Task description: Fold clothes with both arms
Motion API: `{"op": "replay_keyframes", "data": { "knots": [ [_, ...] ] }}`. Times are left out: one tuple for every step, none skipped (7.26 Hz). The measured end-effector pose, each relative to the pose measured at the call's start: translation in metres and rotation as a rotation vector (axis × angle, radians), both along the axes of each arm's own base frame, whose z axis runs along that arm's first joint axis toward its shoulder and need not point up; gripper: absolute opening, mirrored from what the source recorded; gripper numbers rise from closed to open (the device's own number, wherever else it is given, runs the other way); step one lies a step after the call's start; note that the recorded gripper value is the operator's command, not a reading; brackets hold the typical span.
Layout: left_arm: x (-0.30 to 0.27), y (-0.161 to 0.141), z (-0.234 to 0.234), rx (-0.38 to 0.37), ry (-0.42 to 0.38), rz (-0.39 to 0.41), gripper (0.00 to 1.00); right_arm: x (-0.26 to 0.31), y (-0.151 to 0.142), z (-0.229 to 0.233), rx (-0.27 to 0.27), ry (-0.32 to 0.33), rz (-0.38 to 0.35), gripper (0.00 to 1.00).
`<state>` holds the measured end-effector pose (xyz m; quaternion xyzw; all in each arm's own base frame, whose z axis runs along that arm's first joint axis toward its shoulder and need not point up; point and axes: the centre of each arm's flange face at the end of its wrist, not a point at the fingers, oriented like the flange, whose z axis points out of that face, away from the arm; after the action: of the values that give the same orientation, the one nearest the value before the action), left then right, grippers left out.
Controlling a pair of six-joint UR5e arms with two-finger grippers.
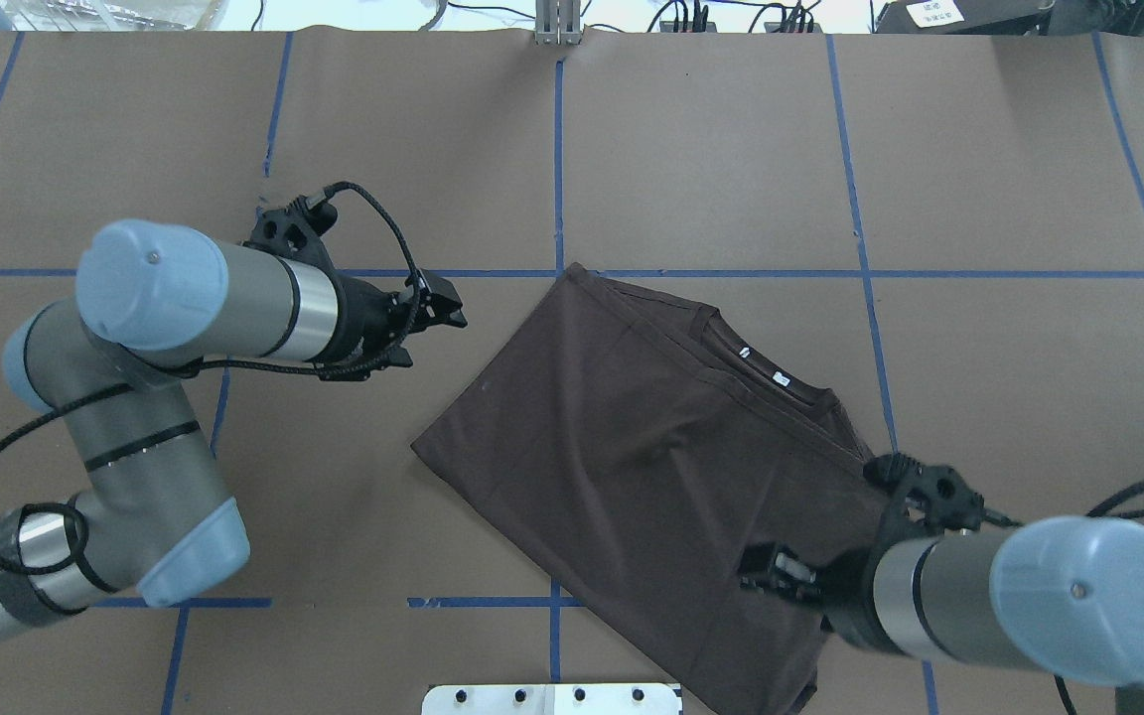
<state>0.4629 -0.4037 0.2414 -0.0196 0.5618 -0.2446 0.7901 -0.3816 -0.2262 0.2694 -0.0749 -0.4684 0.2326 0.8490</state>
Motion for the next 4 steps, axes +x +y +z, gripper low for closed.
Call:
{"op": "replay_keyframes", "data": {
  "knots": [
    [0.018,0.027,0.007,-0.028,-0.058,0.011,0.79,0.011,-0.041,-0.003,0.011,-0.003,0.093,1.0],
    [0.032,0.045,0.021,-0.039,-0.103,0.02,0.79,0.018,-0.069,0.001,0.029,0.012,0.144,1.0],
    [0.043,0.056,0.033,-0.046,-0.136,0.029,0.77,0.019,-0.082,0.006,0.043,0.03,0.157,1.0],
    [0.052,0.06,0.045,-0.053,-0.163,0.037,0.7,0.019,-0.087,0.009,0.049,0.038,0.16,1.0]
  ]
}}
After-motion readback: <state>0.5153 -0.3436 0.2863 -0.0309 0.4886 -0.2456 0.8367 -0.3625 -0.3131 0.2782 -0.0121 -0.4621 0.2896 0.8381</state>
